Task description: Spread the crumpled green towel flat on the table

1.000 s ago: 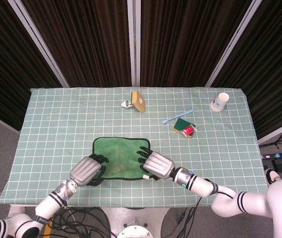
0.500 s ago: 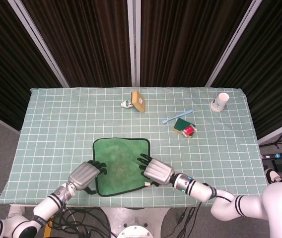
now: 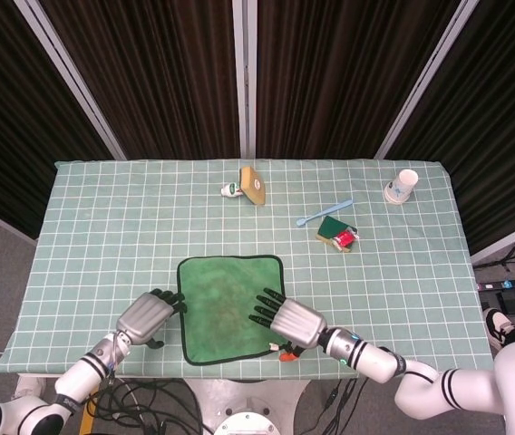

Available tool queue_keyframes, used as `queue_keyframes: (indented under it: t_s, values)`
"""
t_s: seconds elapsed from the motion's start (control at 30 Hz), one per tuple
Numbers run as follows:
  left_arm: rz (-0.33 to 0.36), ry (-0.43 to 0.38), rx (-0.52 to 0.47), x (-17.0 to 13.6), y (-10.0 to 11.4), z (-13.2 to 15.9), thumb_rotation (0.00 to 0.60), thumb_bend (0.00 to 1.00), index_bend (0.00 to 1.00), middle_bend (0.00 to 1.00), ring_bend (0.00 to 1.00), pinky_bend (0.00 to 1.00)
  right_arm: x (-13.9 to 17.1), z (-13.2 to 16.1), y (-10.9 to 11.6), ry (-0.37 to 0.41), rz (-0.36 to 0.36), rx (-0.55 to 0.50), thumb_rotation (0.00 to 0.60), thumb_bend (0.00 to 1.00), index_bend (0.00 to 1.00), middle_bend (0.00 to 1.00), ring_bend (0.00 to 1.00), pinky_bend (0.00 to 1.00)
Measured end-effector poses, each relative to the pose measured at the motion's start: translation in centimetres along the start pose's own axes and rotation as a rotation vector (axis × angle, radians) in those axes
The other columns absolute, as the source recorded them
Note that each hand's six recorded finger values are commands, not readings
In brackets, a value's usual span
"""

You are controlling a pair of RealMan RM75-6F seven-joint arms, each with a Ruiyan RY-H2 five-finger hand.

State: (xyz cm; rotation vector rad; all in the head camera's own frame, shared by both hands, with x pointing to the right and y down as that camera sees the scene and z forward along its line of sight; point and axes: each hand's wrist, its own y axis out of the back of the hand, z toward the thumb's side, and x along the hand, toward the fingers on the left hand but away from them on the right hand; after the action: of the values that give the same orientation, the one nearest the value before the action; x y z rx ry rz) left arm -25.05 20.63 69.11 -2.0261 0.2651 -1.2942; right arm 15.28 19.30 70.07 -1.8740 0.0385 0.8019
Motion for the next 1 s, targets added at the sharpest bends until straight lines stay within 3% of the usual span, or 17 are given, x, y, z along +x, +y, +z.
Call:
queue_keyframes:
  t_s: [0.2,0.27,0.33,0.37,0.43,0.63,0.9,1.0]
  values:
    - [0.094,0.064,-0.029,0.7,1.6,-2.3,0.6,0.16,0.35,0.29,0.25,0.28,1.4,-2.8,1.9,-0.081,-0.046,0.017,0.241,0.01,0.0,0.0,0.0,0.0]
    - [0.128,0.088,-0.045,0.8,2.4,-3.2,0.6,0.18,0.35,0.29,0.25,0.28,1.6,-3.7,2.4,-0.115,-0.061,0.002,0.251,0.16,0.01,0.0,0.0,0.0]
    - [0.158,0.114,-0.068,0.9,3.0,-4.0,0.6,0.2,0.35,0.29,0.25,0.28,1.8,-4.9,2.8,-0.156,-0.067,-0.035,0.255,0.43,0.07,0.0,0.0,0.0]
    - [0.166,0.123,-0.079,0.8,3.2,-4.4,0.6,0.21,0.35,0.29,0.25,0.28,1.8,-5.5,3.0,-0.175,-0.066,-0.055,0.255,0.5,0.11,0.0,0.0,0.0]
    - [0.186,0.144,-0.101,0.7,3.7,-5.1,0.6,0.21,0.35,0.29,0.25,0.28,1.8,-6.9,3.2,-0.215,-0.059,-0.111,0.252,0.54,0.16,0.01,0.0,0.0]
    - [0.222,0.186,-0.137,0.0,4.4,-6.5,0.6,0.21,0.35,0.29,0.25,0.28,1.1,-9.5,3.6,-0.261,-0.016,-0.243,0.222,0.55,0.26,0.02,0.0,0.0]
    - [0.21,0.196,-0.155,-0.5,3.8,-6.5,0.6,0.21,0.35,0.29,0.25,0.28,-2.5,-11.5,2.1,-0.303,0.075,-0.237,0.225,0.53,0.29,0.02,0.0,0.0]
    - [0.211,0.207,-0.171,-0.8,3.6,-6.7,0.6,0.21,0.35,0.29,0.25,0.28,-4.3,-12.0,1.3,-0.327,0.099,-0.248,0.227,0.26,0.3,0.02,0.0,0.0]
